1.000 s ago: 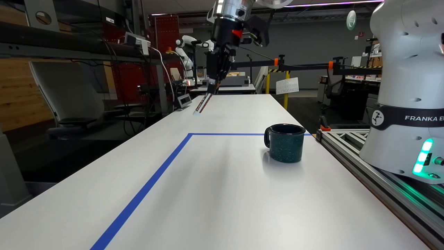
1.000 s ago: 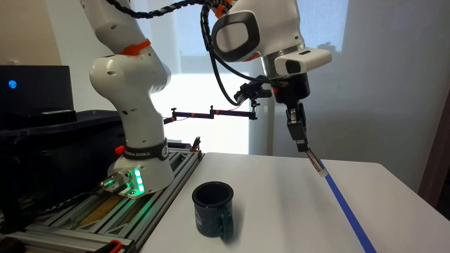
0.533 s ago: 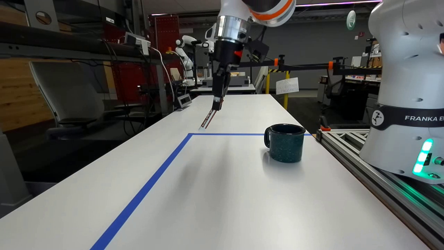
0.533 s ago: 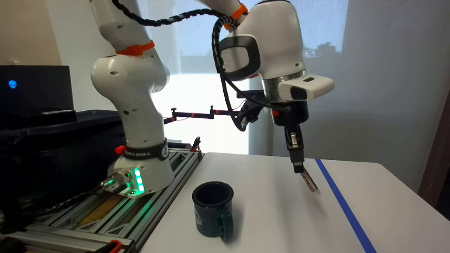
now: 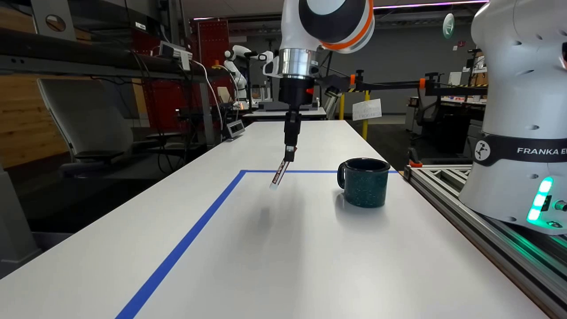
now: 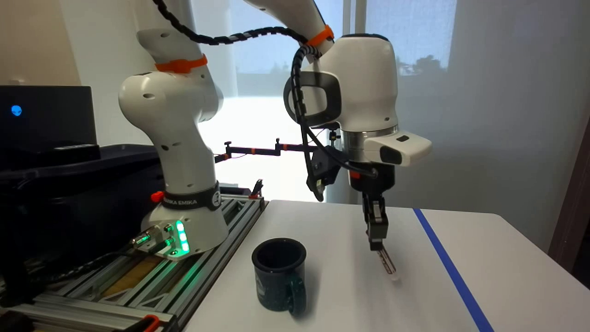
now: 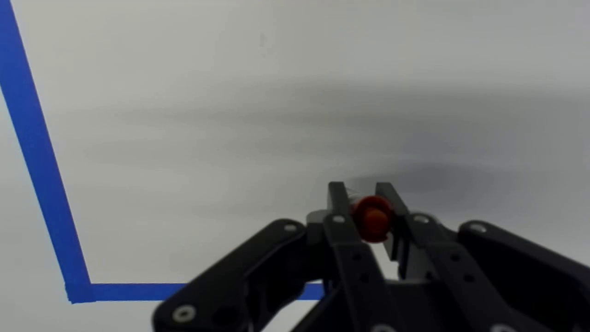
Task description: Remove the marker from the cup
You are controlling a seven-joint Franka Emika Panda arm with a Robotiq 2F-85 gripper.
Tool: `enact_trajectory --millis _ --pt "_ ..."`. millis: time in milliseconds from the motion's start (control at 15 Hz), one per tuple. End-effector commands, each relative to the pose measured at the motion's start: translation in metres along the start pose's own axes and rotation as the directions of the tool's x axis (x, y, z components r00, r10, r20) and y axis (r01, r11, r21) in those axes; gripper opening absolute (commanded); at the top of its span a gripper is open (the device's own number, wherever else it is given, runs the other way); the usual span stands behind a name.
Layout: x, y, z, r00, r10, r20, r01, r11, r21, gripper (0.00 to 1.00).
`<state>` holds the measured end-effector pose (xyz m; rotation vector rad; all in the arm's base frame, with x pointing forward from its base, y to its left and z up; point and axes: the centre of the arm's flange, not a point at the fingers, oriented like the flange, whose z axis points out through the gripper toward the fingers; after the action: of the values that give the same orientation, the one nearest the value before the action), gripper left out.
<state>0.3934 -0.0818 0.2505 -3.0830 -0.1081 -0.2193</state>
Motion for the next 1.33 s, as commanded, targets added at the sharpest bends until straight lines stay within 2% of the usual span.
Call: enact_trajectory --millis 0,667,1267 --pt "-0.018 0.007 0.008 0.999 -0.05 -0.005 0.05 0.999 -0.008 0.05" --pt "-0.031 0.028 0.024 0.994 -0.089 0.062 0.091 0.995 -0.029 0.05" --pt "-0.04 0.049 0.03 0.979 -0.146 0.14 0.16 0.982 -0.097 0.05"
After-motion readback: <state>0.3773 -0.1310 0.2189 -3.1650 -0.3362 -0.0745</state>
